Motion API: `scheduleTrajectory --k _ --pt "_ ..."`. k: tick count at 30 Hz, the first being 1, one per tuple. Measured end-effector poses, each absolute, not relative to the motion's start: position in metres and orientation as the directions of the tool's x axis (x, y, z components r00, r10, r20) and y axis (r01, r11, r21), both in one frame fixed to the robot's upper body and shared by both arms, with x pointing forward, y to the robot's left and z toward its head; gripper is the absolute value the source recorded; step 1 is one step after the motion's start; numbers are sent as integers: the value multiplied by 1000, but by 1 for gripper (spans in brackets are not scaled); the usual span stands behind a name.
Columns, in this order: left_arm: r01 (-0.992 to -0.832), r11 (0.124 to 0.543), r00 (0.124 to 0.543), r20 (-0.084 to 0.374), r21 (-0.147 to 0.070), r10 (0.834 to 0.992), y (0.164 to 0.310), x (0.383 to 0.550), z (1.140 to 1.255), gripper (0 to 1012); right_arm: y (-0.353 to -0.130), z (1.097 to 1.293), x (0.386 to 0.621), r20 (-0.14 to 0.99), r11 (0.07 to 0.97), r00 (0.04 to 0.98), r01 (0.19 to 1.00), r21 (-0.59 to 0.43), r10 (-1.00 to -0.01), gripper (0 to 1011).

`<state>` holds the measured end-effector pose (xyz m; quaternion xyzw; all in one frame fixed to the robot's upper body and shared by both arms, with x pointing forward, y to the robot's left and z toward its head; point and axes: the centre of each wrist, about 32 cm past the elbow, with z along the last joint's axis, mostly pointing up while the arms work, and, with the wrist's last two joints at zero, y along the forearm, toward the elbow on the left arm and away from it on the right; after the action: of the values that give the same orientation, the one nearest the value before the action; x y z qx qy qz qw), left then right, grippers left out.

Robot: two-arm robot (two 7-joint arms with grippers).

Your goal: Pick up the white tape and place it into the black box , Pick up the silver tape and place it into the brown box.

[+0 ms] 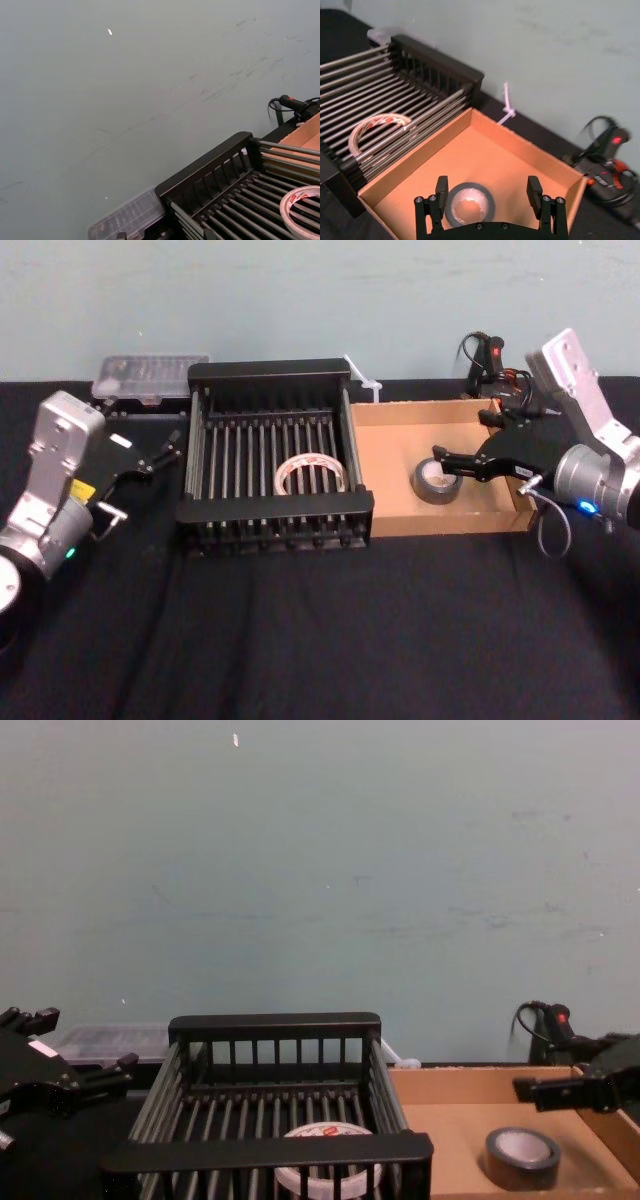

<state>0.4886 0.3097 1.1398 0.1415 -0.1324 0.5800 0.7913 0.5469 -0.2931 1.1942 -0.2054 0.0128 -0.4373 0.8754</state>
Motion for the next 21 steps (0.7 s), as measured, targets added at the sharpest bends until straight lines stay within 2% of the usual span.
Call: scheduleTrajectory --k 7,13,21 --pt "-955 287 292 374 70 880 310 489 1140 1001 -290 1185 513 244 482 533 843 -239 -810 1002" --pt "-955 287 292 374 70 880 310 489 1140 1001 -286 1165 475 293 418 435 900 -121 -852 1002" --pt "-955 287 292 374 70 880 310 489 1140 1001 -286 1142 448 293 333 332 942 -50 -897 1002"
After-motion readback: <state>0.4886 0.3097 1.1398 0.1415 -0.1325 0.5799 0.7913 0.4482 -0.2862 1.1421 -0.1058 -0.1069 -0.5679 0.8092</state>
